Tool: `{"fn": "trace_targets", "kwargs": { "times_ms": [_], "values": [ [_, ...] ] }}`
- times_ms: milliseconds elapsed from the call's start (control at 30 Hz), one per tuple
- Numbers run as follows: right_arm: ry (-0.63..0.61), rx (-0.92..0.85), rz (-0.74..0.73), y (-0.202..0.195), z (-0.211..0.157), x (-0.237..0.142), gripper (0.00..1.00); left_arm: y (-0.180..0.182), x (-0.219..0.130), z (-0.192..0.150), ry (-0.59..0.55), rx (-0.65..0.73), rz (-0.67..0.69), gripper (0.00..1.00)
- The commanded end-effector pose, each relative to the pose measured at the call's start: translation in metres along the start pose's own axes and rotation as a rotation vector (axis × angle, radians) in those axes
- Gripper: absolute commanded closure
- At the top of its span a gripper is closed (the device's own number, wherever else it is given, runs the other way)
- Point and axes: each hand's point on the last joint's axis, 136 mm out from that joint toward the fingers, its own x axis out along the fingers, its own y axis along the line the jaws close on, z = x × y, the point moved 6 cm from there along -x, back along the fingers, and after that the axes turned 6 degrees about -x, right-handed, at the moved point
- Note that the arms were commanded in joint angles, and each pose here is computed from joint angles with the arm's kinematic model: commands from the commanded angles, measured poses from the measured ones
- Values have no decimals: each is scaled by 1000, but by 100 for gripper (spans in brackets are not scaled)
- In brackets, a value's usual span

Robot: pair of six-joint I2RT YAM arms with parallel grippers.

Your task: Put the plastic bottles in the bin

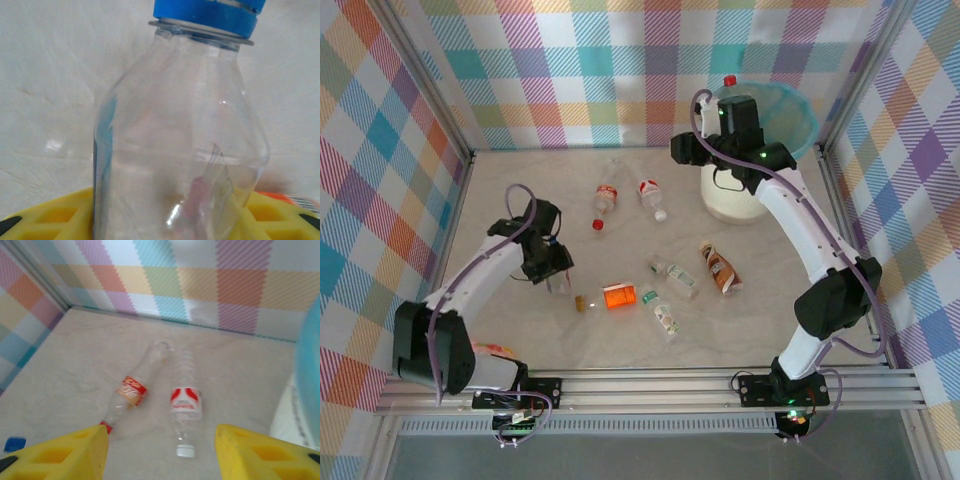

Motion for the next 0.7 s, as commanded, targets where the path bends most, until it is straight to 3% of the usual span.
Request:
{"fn": "trace_targets", "kwargs": {
  "times_ms": [0, 67, 200, 367, 500, 667],
  "values": [
    [-81, -55, 178, 41, 20, -21, 41, 0, -48, 16, -150, 70, -23, 49],
    [-112, -63, 299, 58, 25, -26, 41, -10, -74, 22, -237, 137, -96, 51],
    [-167, -25, 570, 88, 39, -33, 42, -48, -134, 16, -442, 403, -323, 50],
    [-146, -70, 885, 130, 51, -44, 42, -87, -171, -7, -549, 694, -486, 52],
    [-129, -134, 944, 150, 51, -49, 40, -113, -183, -20, -542, 818, -582, 54],
    [-80, -136, 898, 150, 40, -41, 40, -131, -187, -31, -546, 828, -687, 54]
  ]
}}
